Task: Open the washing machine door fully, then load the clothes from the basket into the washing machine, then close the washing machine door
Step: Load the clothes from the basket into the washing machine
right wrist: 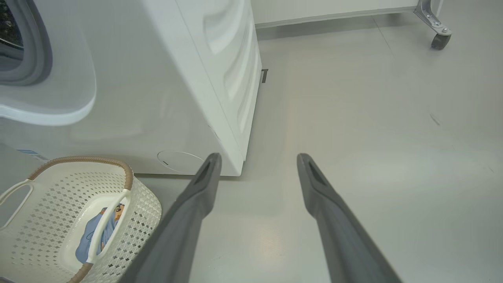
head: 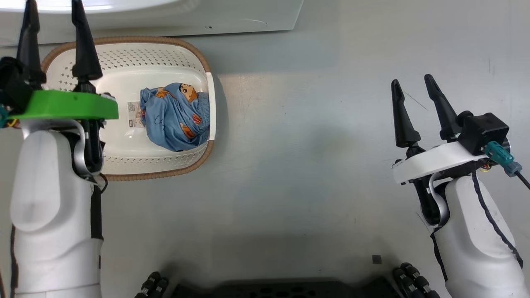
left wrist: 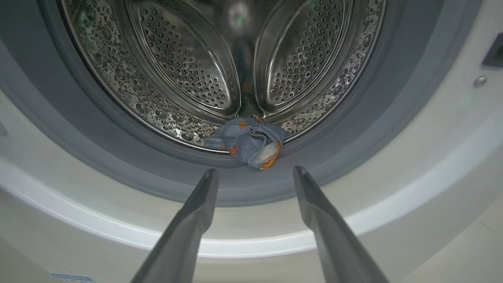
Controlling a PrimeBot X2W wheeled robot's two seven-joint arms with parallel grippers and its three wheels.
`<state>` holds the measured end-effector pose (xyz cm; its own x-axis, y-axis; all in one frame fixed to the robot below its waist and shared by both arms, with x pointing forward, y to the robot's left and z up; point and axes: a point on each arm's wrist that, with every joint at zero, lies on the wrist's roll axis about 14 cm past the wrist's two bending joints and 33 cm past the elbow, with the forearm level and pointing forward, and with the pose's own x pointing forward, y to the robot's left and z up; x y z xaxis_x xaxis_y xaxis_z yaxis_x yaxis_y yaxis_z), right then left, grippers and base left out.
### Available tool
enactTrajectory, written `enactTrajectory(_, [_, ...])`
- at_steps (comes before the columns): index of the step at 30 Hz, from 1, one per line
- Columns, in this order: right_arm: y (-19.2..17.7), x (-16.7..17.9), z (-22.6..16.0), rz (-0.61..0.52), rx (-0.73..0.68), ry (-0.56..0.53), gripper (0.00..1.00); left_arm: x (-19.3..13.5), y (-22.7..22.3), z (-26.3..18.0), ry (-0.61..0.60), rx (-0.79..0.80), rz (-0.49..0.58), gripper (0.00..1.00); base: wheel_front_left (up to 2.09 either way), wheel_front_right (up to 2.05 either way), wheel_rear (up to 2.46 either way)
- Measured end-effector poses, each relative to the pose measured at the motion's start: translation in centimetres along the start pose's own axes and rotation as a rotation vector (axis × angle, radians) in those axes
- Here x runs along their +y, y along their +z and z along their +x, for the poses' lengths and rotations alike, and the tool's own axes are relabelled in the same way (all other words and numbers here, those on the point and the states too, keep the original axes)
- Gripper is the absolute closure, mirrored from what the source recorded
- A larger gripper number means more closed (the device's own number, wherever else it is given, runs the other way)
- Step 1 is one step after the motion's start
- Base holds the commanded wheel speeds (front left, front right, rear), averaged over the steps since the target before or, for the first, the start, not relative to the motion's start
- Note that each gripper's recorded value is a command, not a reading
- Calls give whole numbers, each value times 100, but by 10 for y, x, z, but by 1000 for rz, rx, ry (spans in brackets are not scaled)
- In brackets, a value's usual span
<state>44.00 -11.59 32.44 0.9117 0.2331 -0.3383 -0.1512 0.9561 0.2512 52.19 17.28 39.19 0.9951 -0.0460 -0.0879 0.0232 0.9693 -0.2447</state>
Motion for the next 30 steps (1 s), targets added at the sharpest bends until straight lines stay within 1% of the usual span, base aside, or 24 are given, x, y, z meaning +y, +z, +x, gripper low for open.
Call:
enactTrajectory(5, [1, -1, -2, 18, -4, -7, 0, -8, 20, 17, -29, -63, 6, 0, 0, 0, 0])
enactTrajectory(16, [3, -5, -7, 22, -5, -20, 0, -24, 27, 40, -96, -80, 27, 0, 0, 0, 0])
enactTrajectory(21, [3, -8, -8, 26, -4, -30, 0, -31, 22, 50, -125, -61, 43, 0, 0, 0, 0])
enactTrajectory(24, [1, -7, -8, 26, -1, -27, 0, -28, 17, 57, -125, -33, 52, 0, 0, 0, 0])
enactTrajectory(26, [1, -9, -9, 29, 1, -34, 0, -27, 13, 63, -115, -12, 11, 0, 0, 0, 0])
enactTrajectory(30, [-2, -11, -9, 37, 6, -39, 0, -28, 7, 75, -120, 33, 20, 0, 0, 0, 0])
